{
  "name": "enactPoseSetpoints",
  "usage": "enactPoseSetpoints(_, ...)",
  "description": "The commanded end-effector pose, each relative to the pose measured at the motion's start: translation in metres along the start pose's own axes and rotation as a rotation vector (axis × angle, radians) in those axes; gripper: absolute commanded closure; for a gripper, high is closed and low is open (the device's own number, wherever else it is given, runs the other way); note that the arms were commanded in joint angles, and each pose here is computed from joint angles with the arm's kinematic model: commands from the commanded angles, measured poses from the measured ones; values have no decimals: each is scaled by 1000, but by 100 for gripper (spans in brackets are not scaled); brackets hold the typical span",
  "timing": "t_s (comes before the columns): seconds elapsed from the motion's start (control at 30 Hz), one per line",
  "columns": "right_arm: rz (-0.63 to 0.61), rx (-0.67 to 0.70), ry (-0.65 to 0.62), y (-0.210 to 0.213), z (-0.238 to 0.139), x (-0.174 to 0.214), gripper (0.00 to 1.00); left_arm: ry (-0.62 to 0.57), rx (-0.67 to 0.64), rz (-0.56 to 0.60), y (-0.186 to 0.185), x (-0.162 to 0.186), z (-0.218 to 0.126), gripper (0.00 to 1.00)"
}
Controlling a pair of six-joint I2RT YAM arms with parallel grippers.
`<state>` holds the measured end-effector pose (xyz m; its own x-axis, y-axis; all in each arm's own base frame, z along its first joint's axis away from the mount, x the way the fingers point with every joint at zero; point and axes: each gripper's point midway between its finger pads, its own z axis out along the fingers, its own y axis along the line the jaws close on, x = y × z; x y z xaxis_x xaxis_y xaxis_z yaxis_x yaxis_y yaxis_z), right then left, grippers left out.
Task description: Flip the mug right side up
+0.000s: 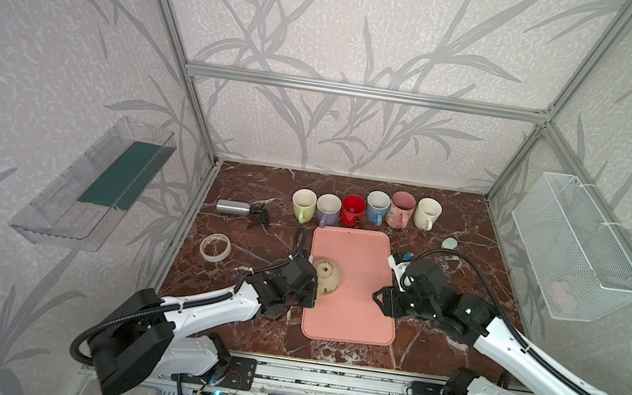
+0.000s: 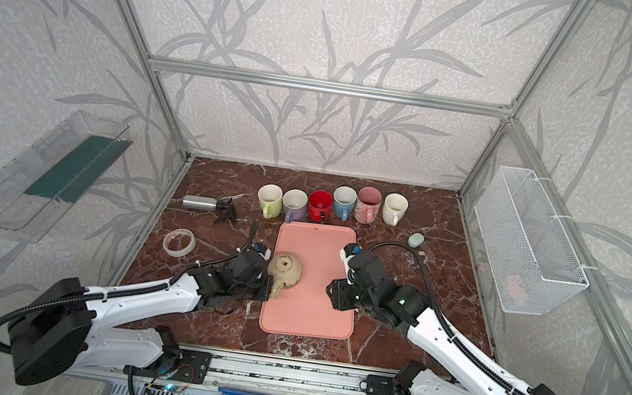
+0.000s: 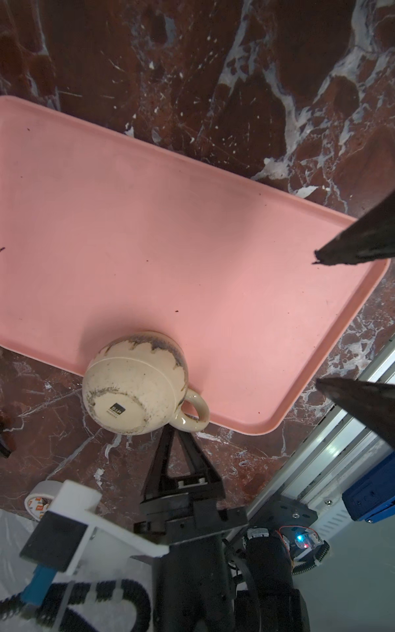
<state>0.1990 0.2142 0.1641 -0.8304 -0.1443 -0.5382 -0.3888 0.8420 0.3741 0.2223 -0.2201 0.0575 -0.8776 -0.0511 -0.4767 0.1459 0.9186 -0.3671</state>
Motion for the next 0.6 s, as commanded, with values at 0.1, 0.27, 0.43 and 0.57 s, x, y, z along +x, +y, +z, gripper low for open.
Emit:
enactPoseSetpoints(0.1, -15, -56, -19, 3, 0, -18, 46, -72, 103, 0, -62, -26, 7, 100)
enactPoseSetpoints(0.27, -13, -40, -13, -10, 1, -24, 46, -49, 119, 18, -92, -28, 29, 100)
enactPoseSetpoints(0.43, -40, -34, -14, -17, 1, -24, 45, -73, 93, 34, -105, -40, 28, 100)
enactPoseSetpoints(0.57, -50, -80, -12, -12, 6, -17, 44, -140, 82, 18, -101, -53, -3, 100)
